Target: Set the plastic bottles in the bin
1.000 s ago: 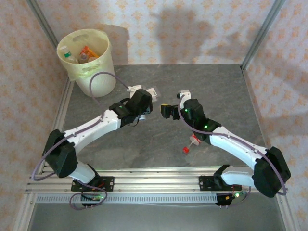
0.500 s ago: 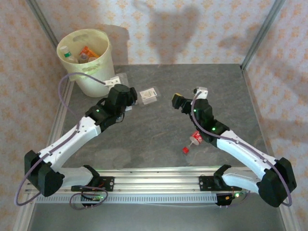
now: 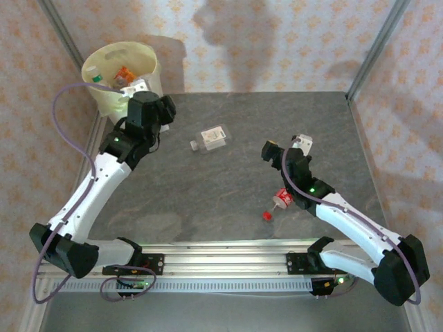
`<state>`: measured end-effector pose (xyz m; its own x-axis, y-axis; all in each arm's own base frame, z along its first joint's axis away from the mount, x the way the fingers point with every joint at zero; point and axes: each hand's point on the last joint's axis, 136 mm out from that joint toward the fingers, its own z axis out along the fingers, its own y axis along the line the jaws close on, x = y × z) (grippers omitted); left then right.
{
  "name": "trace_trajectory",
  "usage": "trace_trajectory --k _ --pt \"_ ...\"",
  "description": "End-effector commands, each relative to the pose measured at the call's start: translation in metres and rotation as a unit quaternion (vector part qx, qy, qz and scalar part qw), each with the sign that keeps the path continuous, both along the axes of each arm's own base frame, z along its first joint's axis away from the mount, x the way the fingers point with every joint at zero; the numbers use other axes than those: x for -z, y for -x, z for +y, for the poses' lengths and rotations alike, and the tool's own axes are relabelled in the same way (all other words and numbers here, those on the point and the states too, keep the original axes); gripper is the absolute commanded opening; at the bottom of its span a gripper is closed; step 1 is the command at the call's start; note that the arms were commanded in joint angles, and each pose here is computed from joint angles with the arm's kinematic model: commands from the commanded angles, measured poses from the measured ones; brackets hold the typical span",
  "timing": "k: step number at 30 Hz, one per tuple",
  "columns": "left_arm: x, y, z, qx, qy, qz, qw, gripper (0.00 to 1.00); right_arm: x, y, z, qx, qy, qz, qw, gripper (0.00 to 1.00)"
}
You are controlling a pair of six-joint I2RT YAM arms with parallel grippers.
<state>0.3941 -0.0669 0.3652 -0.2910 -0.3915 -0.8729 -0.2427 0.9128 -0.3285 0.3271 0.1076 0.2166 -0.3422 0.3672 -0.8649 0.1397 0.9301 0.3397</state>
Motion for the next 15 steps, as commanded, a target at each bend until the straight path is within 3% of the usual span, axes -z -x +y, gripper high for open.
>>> trace_trajectory --k 1,11,15 --pt "-0.021 -0.009 0.015 -0.015 -0.025 -0.015 0.999 0.49 0.0 0.005 -0.024 0.058 0.012 0.005 0.998 1.0" --pt "-0.052 -0.061 0.064 -0.098 -0.06 -0.033 0.993 0.49 0.0 0.007 -0.028 0.066 0.012 0.007 0.998 1.0" --pt "-0.053 -0.085 0.076 -0.107 -0.057 -0.015 0.993 0.53 0.0 0.009 -0.028 0.065 0.012 0.01 0.998 1.0"
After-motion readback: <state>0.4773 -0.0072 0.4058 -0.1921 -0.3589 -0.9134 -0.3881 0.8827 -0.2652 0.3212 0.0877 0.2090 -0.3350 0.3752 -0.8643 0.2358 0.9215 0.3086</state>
